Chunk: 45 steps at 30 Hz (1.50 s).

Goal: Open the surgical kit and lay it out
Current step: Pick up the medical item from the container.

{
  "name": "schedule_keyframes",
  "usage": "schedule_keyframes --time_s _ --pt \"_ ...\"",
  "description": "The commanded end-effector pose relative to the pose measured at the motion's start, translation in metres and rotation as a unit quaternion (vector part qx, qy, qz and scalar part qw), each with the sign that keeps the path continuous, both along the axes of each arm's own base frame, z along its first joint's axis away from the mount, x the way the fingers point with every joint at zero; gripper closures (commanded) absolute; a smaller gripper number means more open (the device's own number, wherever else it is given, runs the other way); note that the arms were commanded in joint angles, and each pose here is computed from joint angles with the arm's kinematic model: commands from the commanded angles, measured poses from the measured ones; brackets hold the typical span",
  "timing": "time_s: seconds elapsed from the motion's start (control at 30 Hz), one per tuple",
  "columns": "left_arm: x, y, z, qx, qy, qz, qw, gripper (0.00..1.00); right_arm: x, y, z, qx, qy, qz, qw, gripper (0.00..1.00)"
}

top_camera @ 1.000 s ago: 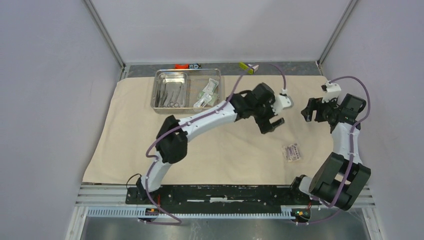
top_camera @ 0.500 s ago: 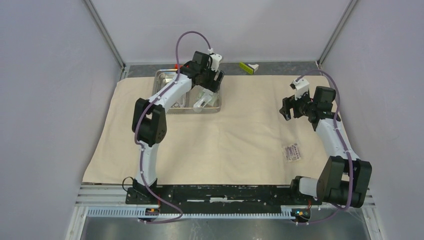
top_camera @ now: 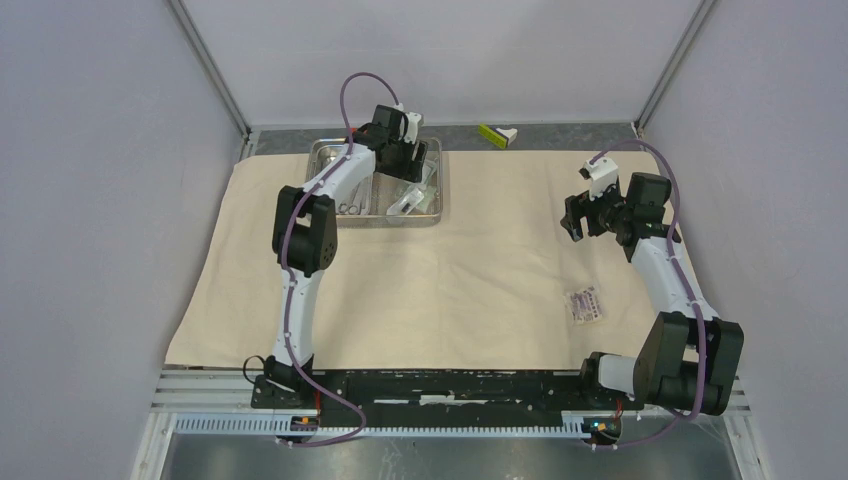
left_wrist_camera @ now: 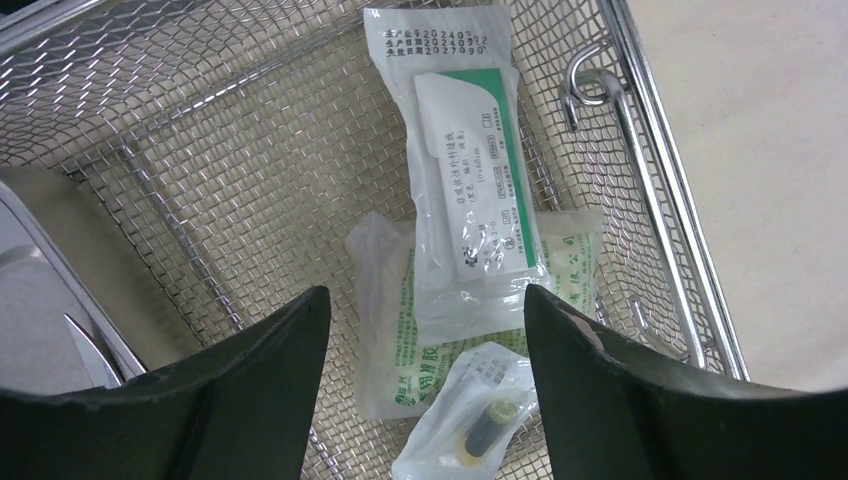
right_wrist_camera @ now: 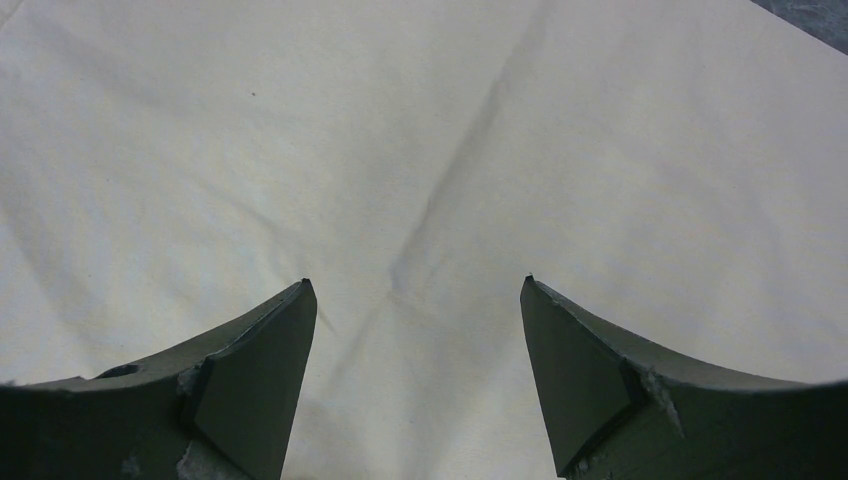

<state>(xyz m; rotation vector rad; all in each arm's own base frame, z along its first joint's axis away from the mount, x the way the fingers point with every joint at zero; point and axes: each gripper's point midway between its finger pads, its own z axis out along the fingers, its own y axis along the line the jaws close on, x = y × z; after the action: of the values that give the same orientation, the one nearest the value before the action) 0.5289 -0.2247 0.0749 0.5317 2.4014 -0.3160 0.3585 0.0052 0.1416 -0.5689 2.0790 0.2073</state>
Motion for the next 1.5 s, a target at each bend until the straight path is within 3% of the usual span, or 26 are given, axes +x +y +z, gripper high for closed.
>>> schedule_keyframes --time_s 0.0,0.43,0.8,1.03,1.13,1.47 --pt "0.01 -0.009 0.016 -0.049 0.003 0.012 0.999 0.23 0.004 -0.001 -0.001 -0.007 -0.009 0.002 1.0 0.18" --pt "0.005 -0.006 -0.01 -0.096 0.076 0.04 0.992 0.28 0.004 -0.002 -0.005 -0.01 -0.002 0.002 1.0 0.18" --pt "-0.025 -0.004 0.007 -0.157 0.109 0.017 0.981 0.22 0.003 -0.003 -0.01 -0.013 0.006 0.004 1.0 0.18" --pt "-0.036 0.005 0.011 -0.167 0.111 0.015 0.98 0.24 0.002 -0.003 -0.012 -0.012 0.01 0.005 1.0 0.18" --pt "-0.035 0.006 0.008 -0.17 0.115 0.015 0.979 0.32 0.002 -0.002 -0.013 -0.012 0.012 0.006 1.0 0.18" --pt "-0.029 0.004 0.024 -0.179 0.106 0.002 0.978 0.74 0.002 -0.003 -0.012 -0.013 0.012 0.006 1.0 0.18"
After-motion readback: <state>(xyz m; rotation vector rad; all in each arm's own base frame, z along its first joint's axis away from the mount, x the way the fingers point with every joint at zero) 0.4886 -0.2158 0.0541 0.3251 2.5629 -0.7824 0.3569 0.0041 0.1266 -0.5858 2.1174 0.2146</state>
